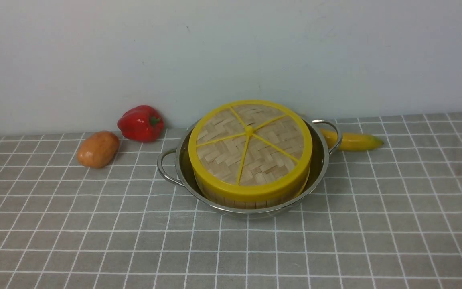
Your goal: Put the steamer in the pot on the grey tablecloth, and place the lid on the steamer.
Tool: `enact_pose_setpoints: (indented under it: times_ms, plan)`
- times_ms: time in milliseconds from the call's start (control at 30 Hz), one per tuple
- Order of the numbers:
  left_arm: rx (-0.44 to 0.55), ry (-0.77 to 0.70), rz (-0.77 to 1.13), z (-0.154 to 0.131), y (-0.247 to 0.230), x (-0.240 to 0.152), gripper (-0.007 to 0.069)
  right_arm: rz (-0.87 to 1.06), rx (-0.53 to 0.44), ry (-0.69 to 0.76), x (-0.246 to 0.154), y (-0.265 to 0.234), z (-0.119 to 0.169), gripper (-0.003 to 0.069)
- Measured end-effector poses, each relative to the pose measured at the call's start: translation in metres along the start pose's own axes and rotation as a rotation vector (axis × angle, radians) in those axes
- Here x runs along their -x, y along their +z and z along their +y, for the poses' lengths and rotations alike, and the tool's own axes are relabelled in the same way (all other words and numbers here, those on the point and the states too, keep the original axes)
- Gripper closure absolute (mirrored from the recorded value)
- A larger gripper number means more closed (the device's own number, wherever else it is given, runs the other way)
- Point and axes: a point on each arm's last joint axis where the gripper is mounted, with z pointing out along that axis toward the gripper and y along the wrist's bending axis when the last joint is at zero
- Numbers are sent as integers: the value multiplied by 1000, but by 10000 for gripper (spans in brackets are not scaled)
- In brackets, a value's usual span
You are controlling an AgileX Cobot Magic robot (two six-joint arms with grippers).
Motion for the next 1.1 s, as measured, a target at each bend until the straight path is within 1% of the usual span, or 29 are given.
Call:
enact_pose_setpoints:
  times_ms: [233, 1100]
  plan:
    - [0, 0, 0, 0, 0, 0, 476, 0, 0, 0, 0, 0, 0, 419]
    - [0, 0, 0, 0, 0, 0, 435, 0, 0, 0, 0, 0, 0, 419]
